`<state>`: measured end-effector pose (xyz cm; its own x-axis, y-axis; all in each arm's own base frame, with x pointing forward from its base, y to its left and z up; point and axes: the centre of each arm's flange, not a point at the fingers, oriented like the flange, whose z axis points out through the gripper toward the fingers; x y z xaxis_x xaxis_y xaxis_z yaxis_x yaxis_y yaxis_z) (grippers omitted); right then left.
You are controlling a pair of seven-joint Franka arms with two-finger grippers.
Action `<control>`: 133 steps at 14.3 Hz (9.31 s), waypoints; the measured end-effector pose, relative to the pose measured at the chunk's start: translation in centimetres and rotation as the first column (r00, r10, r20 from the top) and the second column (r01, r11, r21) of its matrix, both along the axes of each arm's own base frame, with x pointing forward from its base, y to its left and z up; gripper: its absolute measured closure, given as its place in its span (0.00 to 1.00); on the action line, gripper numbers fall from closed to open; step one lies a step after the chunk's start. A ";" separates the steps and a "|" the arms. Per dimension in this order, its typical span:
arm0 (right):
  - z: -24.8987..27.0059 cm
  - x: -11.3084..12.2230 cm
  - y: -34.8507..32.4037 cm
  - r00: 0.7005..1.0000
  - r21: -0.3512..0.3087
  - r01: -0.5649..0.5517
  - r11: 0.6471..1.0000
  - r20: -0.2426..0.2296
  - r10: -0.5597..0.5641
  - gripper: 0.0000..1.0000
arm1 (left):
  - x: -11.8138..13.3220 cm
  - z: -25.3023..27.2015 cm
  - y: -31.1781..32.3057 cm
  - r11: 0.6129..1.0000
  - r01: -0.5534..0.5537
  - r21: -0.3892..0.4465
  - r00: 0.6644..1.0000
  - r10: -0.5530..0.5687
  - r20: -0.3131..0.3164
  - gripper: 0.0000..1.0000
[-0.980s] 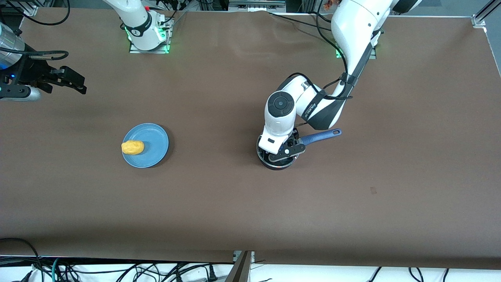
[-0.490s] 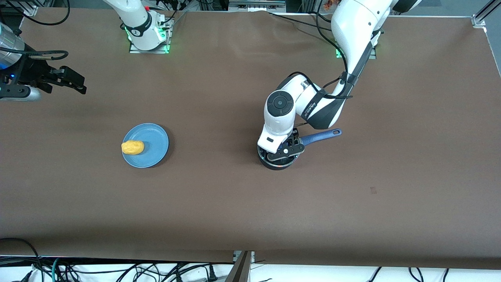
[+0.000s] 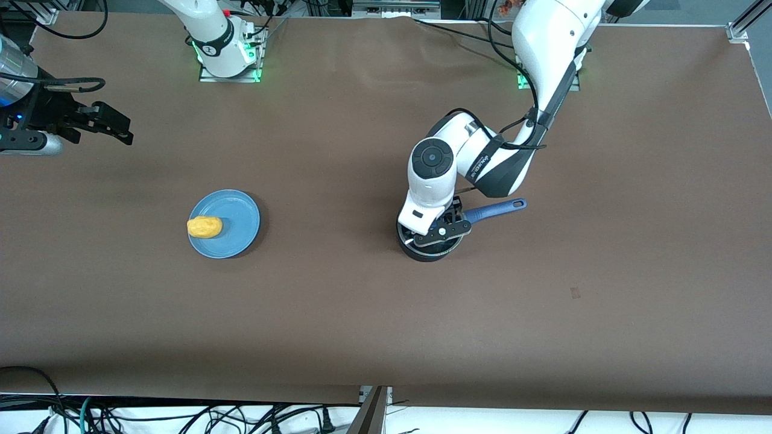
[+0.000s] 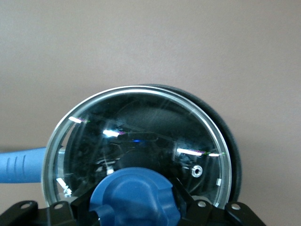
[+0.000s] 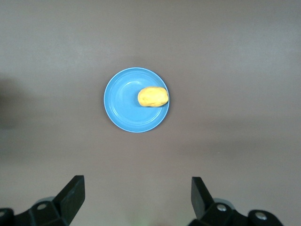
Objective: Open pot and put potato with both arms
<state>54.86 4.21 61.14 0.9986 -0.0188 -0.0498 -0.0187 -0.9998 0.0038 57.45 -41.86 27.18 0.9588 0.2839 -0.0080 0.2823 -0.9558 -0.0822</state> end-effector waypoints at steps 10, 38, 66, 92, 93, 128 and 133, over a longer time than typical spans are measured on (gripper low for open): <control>-0.2 0.1 -0.3 1.000 -0.007 0.004 1.000 -0.003 -0.004 0.00 | 0.0 -0.4 0.2 1.000 -0.002 0.004 1.000 0.002 -0.005 0.56; -36.5 10.0 -1.9 0.843 -0.123 0.497 0.859 -0.164 -0.512 0.00 | 6.2 19.6 32.3 0.957 0.255 -0.140 0.961 -0.267 -0.076 0.56; -34.8 11.6 3.4 0.630 0.017 0.732 0.681 -0.396 -0.668 0.14 | -4.8 -0.5 42.9 0.939 0.341 -0.033 0.940 -0.340 0.028 0.56; -31.9 0.6 48.9 0.519 0.431 0.811 0.396 -0.215 -0.828 0.00 | -4.2 -1.6 43.4 0.926 0.378 -0.008 0.924 -0.377 0.072 0.04; -31.7 0.9 48.6 0.521 0.425 0.810 0.404 -0.204 -0.829 0.00 | -3.7 0.4 42.7 0.922 0.387 -0.003 0.921 -0.386 0.057 0.04; 0.8 -0.2 -2.4 0.999 0.004 -0.006 1.000 -0.037 0.006 0.00 | 0.7 36.6 39.2 0.959 0.281 -0.034 0.959 -0.280 0.036 0.00; 2.4 0.2 -2.6 1.000 -0.029 -0.008 1.000 0.004 0.008 0.00 | 1.2 35.7 39.6 0.948 0.315 -0.049 0.947 -0.310 0.081 0.00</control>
